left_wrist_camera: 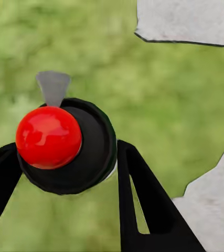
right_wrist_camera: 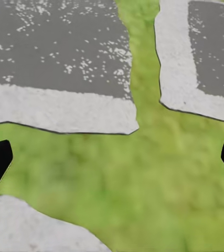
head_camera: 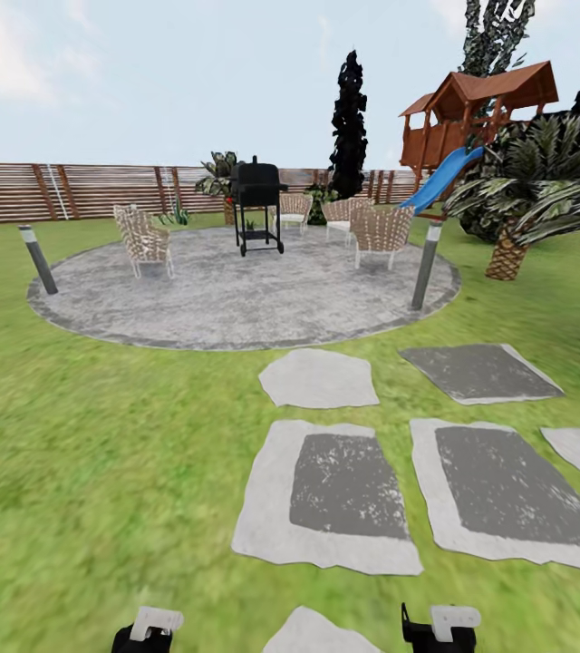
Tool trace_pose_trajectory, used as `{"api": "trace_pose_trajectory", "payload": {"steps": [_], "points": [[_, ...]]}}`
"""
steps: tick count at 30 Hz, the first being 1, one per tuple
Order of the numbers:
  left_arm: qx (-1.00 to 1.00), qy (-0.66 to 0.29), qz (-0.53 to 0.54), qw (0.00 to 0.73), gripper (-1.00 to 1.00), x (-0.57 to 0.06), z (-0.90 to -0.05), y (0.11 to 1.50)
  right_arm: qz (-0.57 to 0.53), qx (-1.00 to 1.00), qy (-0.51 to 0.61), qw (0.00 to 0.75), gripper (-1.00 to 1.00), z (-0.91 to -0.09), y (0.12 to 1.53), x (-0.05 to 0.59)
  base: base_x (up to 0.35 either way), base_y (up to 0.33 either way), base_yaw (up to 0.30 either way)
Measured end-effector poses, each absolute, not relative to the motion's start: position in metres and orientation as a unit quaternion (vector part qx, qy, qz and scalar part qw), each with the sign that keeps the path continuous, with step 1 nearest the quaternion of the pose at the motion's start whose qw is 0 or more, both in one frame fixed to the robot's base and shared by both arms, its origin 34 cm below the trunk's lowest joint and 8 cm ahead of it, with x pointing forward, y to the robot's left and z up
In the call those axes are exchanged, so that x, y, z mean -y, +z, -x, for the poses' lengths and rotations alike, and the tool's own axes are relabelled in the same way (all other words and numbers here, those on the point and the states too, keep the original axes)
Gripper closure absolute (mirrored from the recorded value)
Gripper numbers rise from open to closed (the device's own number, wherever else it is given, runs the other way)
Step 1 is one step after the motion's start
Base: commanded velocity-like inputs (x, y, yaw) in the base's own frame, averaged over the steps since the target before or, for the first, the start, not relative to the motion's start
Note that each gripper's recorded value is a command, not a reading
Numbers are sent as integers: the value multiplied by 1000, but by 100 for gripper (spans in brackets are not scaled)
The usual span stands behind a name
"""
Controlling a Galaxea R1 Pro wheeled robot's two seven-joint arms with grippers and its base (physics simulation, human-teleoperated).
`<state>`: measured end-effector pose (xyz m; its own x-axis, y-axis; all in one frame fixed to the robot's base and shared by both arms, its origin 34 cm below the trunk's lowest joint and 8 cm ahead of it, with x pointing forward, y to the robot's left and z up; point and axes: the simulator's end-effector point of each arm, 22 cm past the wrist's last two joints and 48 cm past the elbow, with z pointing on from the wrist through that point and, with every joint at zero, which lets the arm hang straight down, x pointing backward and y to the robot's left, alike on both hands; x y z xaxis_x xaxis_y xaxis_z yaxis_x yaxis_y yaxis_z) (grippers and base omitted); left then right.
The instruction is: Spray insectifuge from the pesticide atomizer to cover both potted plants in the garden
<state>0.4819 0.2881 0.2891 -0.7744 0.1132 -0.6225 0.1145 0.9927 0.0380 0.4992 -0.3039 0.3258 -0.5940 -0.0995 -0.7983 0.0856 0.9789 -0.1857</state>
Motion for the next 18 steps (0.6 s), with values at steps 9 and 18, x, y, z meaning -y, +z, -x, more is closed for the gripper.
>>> {"api": "trace_pose_trajectory", "payload": {"steps": [9,18], "points": [[-942,-1,-60,330,100,-288,-482,289,4,-887,-103,451,-100,-499,326,304,340,0,0],[-942,-1,-60,330,100,-288,-482,289,4,-887,-103,451,-100,-499,326,304,340,0,0]]}}
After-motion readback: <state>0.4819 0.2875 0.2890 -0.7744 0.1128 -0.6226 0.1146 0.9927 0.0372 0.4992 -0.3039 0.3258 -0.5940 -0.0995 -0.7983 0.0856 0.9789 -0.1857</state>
